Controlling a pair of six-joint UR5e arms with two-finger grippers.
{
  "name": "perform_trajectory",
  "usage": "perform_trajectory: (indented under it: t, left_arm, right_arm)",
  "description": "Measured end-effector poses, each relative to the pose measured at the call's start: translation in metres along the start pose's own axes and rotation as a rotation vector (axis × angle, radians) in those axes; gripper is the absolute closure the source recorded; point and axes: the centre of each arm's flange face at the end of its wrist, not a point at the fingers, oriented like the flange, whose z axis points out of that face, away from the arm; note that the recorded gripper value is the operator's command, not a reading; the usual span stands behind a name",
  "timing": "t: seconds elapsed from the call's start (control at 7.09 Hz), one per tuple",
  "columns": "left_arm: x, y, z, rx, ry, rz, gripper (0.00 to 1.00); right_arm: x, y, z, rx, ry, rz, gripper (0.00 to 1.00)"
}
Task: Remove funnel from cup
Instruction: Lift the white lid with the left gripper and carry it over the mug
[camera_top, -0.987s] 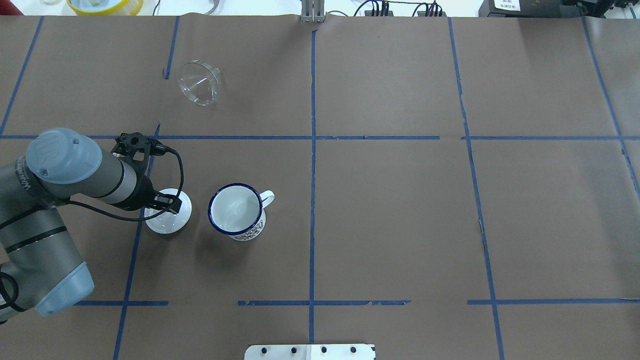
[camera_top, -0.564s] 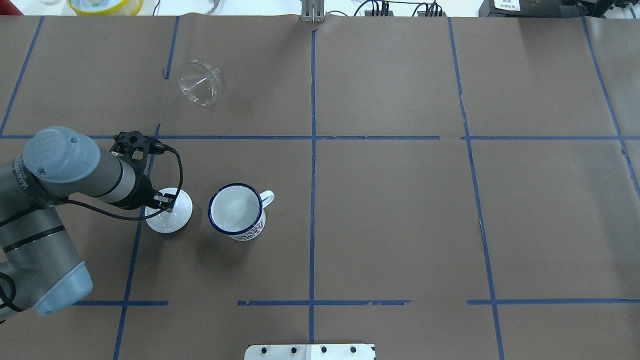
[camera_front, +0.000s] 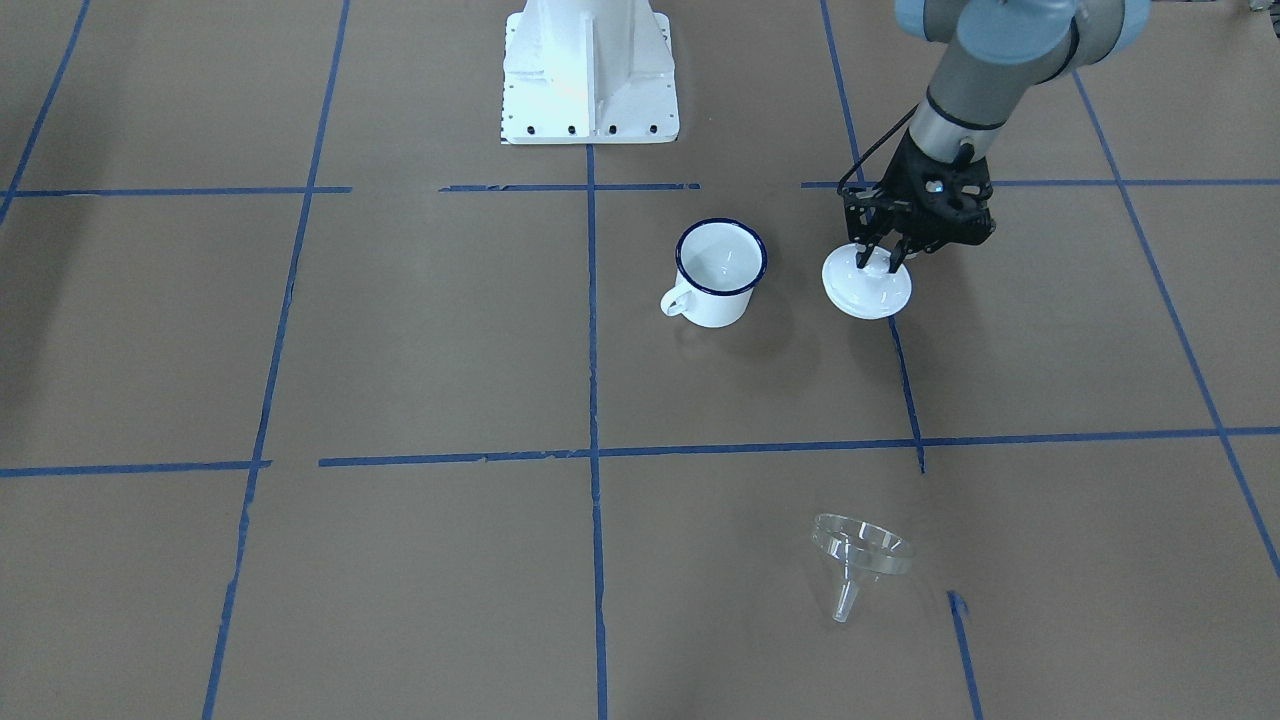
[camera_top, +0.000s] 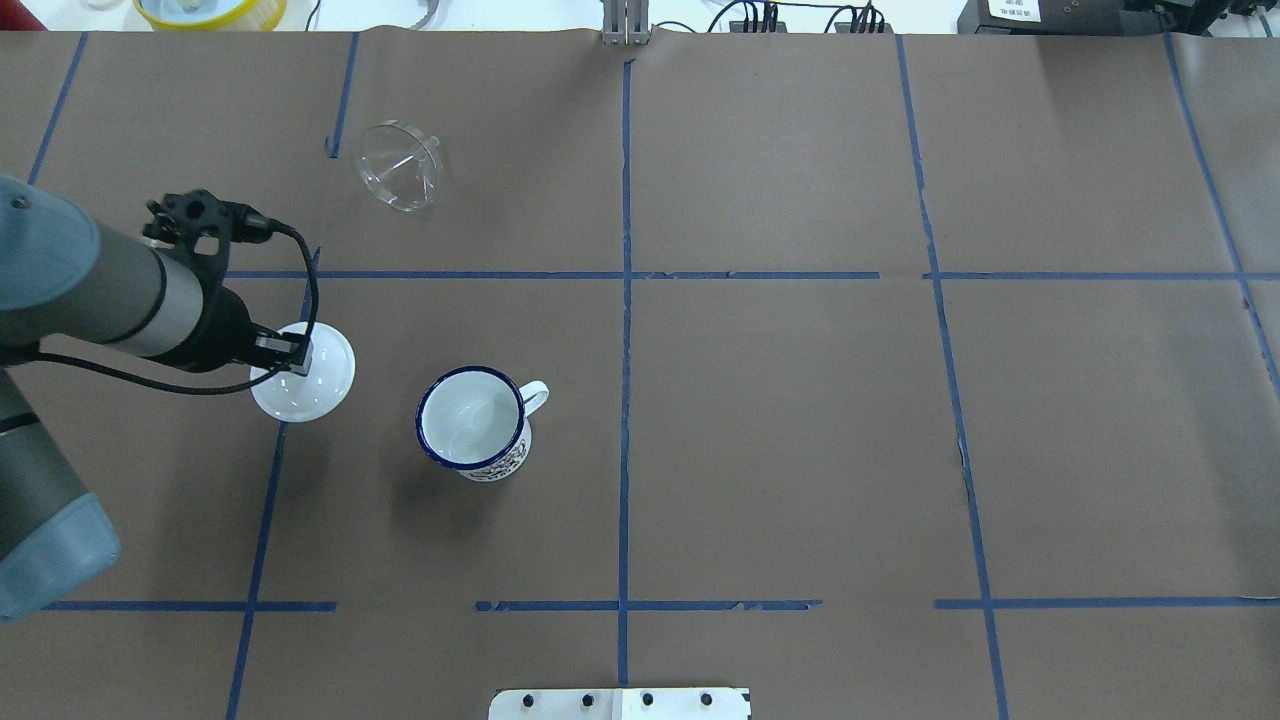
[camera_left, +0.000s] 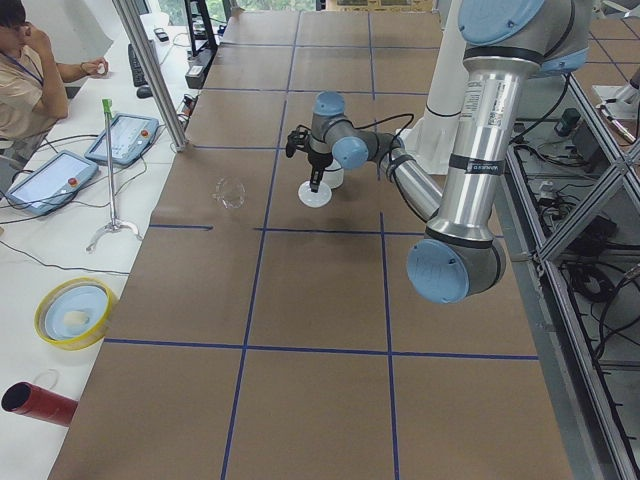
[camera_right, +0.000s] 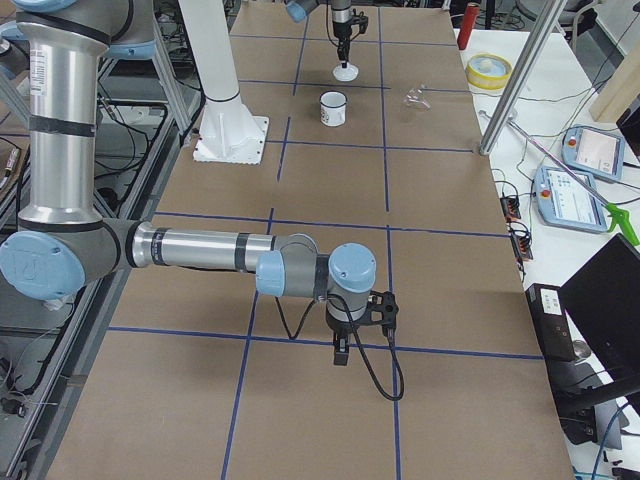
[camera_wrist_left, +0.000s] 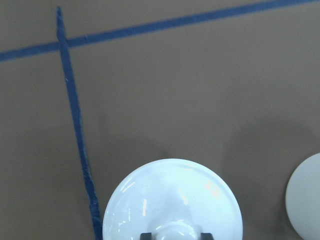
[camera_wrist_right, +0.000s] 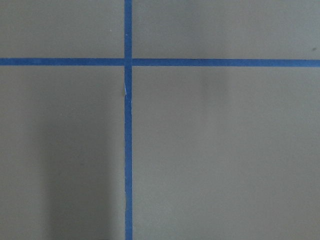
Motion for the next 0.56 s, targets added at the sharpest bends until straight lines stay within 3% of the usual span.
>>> perform_trajectory:
  t: [0.28, 0.56]
  left_arm:
    - [0.038, -0.003, -0.080, -0.006, 0.022, -0.023, 1.00]
    - [0.090, -0.020, -0.110, -0.048, 0.006, -0.094, 1.00]
  right_arm:
    - [0.000, 0.000, 0.000, 0.000, 0.000, 0.000, 0.00]
    - [0.000, 0.000, 0.000, 0.000, 0.000, 0.000, 0.00]
